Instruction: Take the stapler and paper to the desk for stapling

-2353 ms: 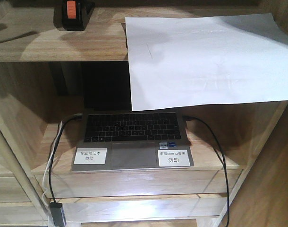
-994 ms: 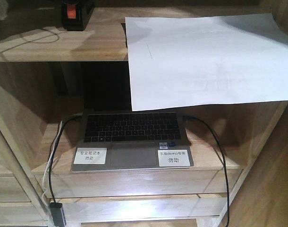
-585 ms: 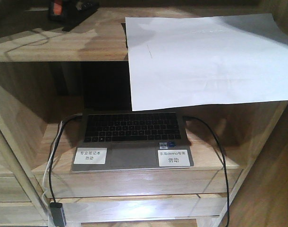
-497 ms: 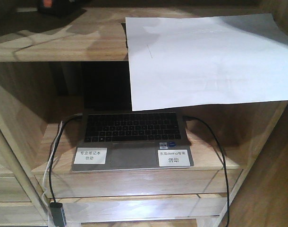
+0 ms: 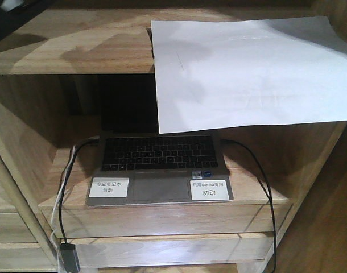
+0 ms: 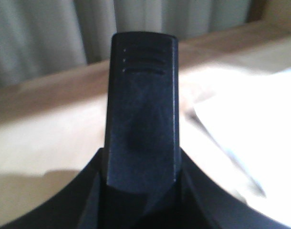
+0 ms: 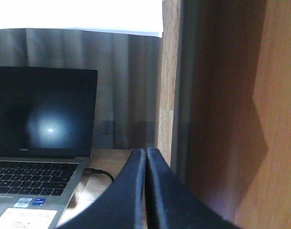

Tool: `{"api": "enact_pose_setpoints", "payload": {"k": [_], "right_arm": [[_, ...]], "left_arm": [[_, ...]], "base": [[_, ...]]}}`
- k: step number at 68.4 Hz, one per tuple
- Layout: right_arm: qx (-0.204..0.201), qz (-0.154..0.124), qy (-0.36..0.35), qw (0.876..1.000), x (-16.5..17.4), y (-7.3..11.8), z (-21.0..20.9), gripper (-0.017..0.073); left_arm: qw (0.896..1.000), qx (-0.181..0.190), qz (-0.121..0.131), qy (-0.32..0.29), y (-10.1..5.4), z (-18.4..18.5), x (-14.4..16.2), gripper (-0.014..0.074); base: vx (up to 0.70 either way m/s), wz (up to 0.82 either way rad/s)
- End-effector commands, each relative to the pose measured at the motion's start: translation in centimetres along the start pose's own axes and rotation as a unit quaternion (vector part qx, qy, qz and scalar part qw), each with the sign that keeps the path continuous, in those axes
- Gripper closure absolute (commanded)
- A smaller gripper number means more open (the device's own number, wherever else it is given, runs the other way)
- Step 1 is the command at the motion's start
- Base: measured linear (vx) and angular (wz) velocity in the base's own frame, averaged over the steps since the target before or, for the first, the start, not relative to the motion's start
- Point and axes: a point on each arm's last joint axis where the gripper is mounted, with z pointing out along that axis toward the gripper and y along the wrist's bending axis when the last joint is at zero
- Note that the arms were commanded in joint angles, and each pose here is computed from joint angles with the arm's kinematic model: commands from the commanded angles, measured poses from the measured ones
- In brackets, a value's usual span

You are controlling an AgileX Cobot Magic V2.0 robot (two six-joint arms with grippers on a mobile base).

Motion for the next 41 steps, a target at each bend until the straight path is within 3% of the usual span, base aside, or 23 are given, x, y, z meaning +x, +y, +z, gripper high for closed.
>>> {"api": "enact_pose_setpoints", "payload": {"k": [1, 24, 41], "right_arm": [[0.002, -0.008, -0.032, 0.999, 0.0, 0.0, -0.1, 0.0569], [0.002, -0.008, -0.032, 0.999, 0.0, 0.0, -0.1, 0.0569], [0.002, -0.008, -0.031, 0.999, 0.0, 0.0, -0.1, 0.0569]], "left_arm": [[0.995, 0.006, 0.001, -0.1, 0.1, -4.5, 0.1, 0.0601], [0.992, 0.006, 0.002, -0.124, 0.5, -12.1, 10.2, 0.0601], [0.992, 0.014, -0.011, -0.128, 0.6, -14.6, 17.6, 0.0601]], "base": [[0.0, 0.0], [0.0, 0.0], [0.0, 0.0]]}}
